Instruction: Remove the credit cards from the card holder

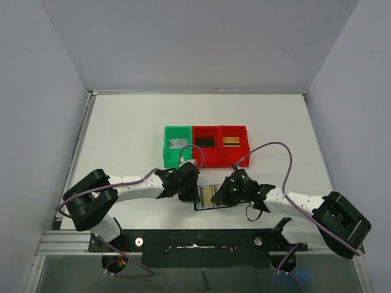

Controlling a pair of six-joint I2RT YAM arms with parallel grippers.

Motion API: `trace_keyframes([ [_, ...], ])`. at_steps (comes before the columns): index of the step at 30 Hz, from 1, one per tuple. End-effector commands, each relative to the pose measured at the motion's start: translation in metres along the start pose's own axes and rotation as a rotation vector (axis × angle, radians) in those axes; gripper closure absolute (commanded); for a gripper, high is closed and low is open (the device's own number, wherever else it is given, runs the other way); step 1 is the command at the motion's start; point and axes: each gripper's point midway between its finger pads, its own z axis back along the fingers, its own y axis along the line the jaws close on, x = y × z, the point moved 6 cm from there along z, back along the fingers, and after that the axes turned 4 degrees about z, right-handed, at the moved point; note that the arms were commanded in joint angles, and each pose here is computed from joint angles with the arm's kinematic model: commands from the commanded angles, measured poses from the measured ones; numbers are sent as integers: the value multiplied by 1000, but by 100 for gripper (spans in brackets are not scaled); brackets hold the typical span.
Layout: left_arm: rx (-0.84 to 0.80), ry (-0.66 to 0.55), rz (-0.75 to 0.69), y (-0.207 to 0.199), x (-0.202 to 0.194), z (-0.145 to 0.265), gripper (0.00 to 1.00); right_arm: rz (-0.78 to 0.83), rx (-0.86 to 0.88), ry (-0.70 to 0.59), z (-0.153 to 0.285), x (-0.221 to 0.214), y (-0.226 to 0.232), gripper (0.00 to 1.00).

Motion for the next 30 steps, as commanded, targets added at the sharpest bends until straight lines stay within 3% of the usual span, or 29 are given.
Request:
trace_keyframes([
  [1,36,26,-29,6,-9,-10,95,-11,217,-58,10,14,27,100],
  [23,92,4,-32,13,-8,-8,100,6,125,-48,24,17,-12,100],
  [30,49,-41,-36,4,0,7,92,-48,62,-87,25,17,-22,100],
])
